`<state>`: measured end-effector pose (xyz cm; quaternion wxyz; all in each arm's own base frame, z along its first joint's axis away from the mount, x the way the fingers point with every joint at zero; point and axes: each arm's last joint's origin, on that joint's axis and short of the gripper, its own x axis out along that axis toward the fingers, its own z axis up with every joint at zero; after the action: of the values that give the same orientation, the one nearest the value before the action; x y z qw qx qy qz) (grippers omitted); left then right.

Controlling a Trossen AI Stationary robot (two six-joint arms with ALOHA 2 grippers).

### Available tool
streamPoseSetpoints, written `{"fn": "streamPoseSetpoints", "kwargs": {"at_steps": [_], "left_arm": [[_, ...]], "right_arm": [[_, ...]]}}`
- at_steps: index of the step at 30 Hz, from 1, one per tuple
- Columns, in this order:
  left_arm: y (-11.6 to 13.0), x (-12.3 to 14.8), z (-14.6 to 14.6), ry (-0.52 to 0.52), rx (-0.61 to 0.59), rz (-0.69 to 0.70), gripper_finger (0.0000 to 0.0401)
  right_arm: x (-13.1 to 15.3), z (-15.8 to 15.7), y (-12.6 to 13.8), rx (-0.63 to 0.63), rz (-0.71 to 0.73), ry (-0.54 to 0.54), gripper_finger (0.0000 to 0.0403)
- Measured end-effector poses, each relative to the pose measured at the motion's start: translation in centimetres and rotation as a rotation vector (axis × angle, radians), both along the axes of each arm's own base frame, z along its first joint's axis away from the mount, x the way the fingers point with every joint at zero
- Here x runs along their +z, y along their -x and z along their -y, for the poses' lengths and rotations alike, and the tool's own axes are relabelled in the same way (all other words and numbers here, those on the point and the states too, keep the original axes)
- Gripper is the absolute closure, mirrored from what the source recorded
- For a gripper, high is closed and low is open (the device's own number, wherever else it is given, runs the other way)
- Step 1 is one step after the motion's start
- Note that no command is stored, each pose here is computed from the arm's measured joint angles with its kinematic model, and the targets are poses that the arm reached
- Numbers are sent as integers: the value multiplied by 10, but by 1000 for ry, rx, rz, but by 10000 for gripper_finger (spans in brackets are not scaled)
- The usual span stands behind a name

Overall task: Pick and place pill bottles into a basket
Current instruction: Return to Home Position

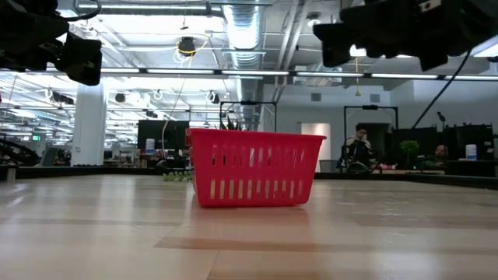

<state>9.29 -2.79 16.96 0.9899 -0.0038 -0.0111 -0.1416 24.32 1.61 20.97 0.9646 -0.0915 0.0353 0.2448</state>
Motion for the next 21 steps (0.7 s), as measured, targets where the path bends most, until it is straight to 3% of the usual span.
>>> {"fn": "streamPoseSetpoints", "kwargs": {"at_steps": [16,21], "left_arm": [[0,0,0,0,0,0,209],[0,0,0,0,0,0,209]], "right_arm": [[-25,10,43,-51,194,-107,213],[-34,11,53,-54,197,-120,217]]}}
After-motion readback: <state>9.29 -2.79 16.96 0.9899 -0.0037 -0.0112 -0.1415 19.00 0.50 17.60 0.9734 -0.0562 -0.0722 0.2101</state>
